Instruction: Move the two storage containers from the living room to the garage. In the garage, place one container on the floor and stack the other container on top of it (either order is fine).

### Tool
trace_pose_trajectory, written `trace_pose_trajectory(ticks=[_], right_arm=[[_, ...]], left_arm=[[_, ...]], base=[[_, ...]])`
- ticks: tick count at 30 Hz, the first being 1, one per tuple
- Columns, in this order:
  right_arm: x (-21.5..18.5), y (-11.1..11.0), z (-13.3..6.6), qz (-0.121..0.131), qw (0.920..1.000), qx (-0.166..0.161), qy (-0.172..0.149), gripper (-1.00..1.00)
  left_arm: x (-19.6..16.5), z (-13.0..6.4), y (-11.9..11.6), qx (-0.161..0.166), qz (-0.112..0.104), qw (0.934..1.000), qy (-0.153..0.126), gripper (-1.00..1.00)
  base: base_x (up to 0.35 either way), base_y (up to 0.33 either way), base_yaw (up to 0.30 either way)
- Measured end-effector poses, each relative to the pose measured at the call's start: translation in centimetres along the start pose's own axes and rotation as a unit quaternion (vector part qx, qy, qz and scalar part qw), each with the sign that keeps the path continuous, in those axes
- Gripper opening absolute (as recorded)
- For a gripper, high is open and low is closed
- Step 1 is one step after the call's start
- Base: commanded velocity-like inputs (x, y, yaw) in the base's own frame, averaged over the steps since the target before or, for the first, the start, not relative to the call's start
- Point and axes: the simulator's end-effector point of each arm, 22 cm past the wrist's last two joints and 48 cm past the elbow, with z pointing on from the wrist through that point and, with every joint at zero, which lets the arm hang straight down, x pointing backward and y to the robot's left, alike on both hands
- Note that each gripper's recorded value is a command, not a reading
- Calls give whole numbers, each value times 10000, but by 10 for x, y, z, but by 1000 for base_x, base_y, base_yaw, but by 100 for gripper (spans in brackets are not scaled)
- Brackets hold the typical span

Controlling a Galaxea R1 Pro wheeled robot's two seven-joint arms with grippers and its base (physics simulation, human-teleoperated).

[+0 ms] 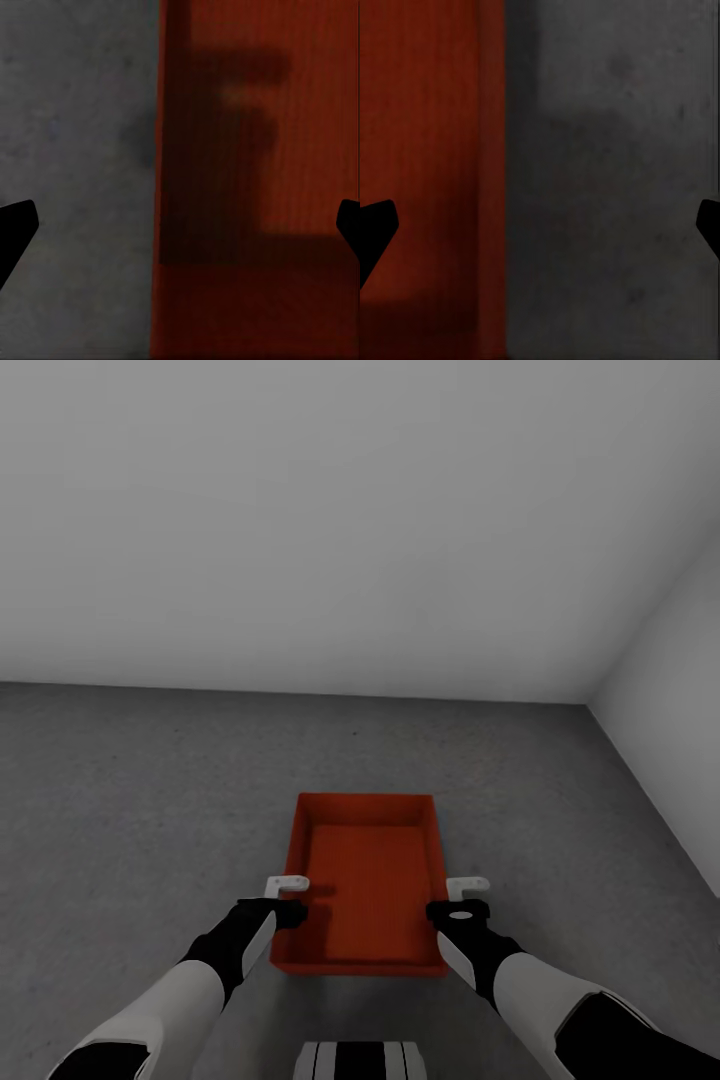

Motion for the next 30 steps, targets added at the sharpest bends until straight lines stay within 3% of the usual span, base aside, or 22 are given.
trace_pose_trajectory(ticks=[30], right_arm=[[-46,-16,-50,7,10000,2,-30,100]], left_arm=[[-34,-58,-4,-6,-29,10000,22,100]], base=[[0,0,0]])
